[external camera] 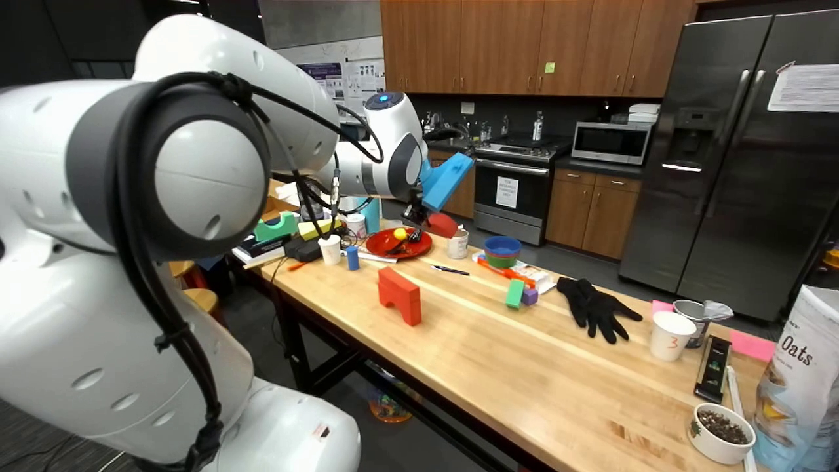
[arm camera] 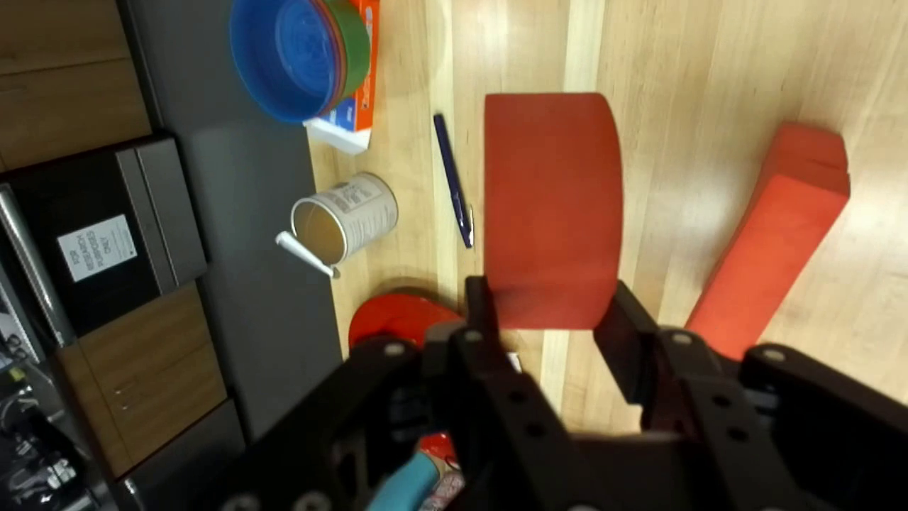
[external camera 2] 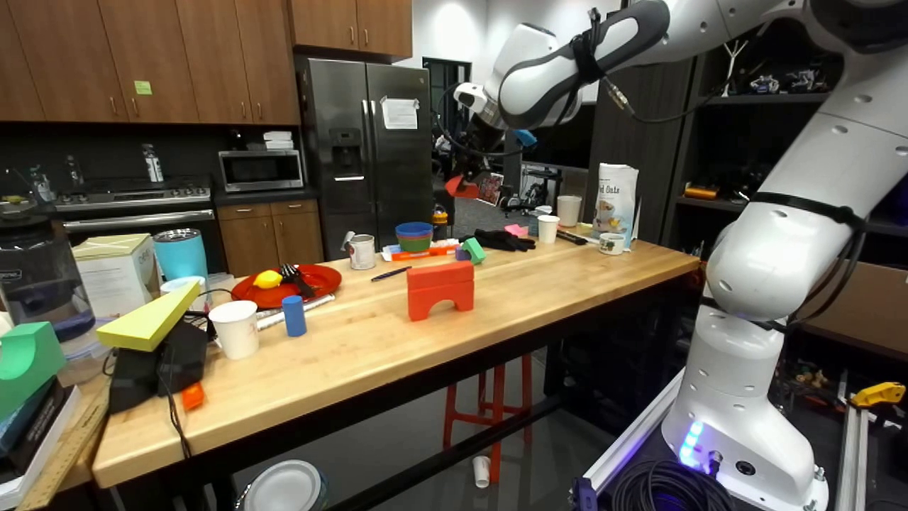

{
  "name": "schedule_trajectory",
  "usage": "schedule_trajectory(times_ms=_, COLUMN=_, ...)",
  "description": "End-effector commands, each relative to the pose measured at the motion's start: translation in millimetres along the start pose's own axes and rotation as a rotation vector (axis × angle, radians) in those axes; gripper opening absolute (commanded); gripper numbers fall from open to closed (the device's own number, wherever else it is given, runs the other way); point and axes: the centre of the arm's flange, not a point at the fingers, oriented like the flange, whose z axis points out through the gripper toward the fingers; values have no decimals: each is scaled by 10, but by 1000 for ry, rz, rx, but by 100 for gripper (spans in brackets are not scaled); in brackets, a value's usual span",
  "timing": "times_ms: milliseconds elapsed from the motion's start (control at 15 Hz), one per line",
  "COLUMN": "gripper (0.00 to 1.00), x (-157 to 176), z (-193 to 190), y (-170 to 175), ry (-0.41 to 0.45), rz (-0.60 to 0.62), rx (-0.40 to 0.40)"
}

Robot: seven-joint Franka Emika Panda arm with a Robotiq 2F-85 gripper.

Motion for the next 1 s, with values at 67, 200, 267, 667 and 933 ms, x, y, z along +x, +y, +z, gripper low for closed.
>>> schedule_trajectory(times_ms=67, gripper=15, x=303, z=41, y=23, ry=109, rz=-26, rx=74)
schedule_trajectory(times_ms=200, gripper=15, x=407, z=64, y=-55, ry=148, rz=-31, rx=119)
schedule_trajectory(times_ms=267, gripper=15, x=441, z=56, y=-72, ry=163, rz=-33, rx=142)
schedule_trajectory(times_ms=667, gripper=15, x=520, z=-31, y=10, ry=220, rz=-97, rx=293)
schedule_trajectory(times_ms=933, gripper=15, x=521, z=-42, y=239, ry=260, rz=-168, rx=367)
